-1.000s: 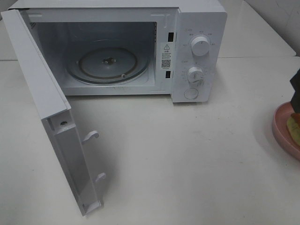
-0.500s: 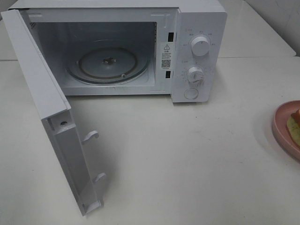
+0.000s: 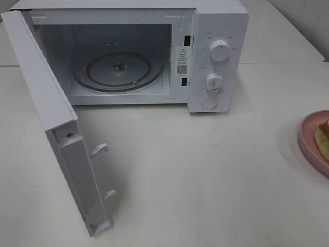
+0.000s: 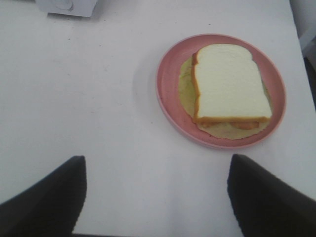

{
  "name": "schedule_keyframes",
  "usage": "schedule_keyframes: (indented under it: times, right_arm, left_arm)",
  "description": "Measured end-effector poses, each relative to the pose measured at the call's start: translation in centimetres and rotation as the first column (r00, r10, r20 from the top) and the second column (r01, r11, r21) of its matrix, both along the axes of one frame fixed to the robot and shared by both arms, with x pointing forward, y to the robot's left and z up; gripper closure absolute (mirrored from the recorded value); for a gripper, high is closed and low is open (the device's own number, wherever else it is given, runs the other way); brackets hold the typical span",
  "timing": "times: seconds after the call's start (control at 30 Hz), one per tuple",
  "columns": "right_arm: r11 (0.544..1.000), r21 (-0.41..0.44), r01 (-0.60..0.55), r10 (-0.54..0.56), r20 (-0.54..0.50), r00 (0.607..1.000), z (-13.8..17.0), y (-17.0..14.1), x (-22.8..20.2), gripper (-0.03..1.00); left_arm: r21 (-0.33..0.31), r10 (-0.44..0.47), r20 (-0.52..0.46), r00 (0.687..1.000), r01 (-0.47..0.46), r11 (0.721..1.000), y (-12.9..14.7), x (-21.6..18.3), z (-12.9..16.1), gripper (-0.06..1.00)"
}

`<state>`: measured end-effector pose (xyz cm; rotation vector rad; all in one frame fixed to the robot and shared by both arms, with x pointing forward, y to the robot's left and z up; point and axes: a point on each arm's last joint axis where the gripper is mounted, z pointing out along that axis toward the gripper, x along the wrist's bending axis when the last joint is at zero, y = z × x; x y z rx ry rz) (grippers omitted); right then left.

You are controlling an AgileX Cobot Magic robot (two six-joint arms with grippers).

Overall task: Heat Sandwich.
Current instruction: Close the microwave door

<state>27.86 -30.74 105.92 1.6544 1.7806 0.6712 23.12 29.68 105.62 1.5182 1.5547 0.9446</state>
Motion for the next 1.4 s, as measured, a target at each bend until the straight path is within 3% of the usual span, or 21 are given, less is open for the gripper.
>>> schedule_keyframes:
  times: [0.1, 0.47, 1.4]
  right_arm:
    - [0.999, 0.016, 0.046, -0.046, 0.061, 0.997, -0.9, -0.4, -1.5, 0.2]
    - [0.999, 0.039, 0.007, -0.016, 0.249, 0.968, -0.9, -0.5, -4.5, 0.21]
    - [0.999, 0.043, -0.001, -0.009, 0.251, 0.968, -1.0, -0.5, -4.6, 0.21]
  left_arm:
    - [0.0, 0.0, 0.0, 1.0, 0.0, 1.0, 0.0, 0.0, 0.0, -0.02]
    - [0.0, 0.0, 0.0, 1.0, 0.0, 1.0, 0.0, 0.0, 0.0, -0.02]
    - [0.0, 0.0, 0.0, 1.0, 0.0, 1.0, 0.0, 0.0, 0.0, -0.02]
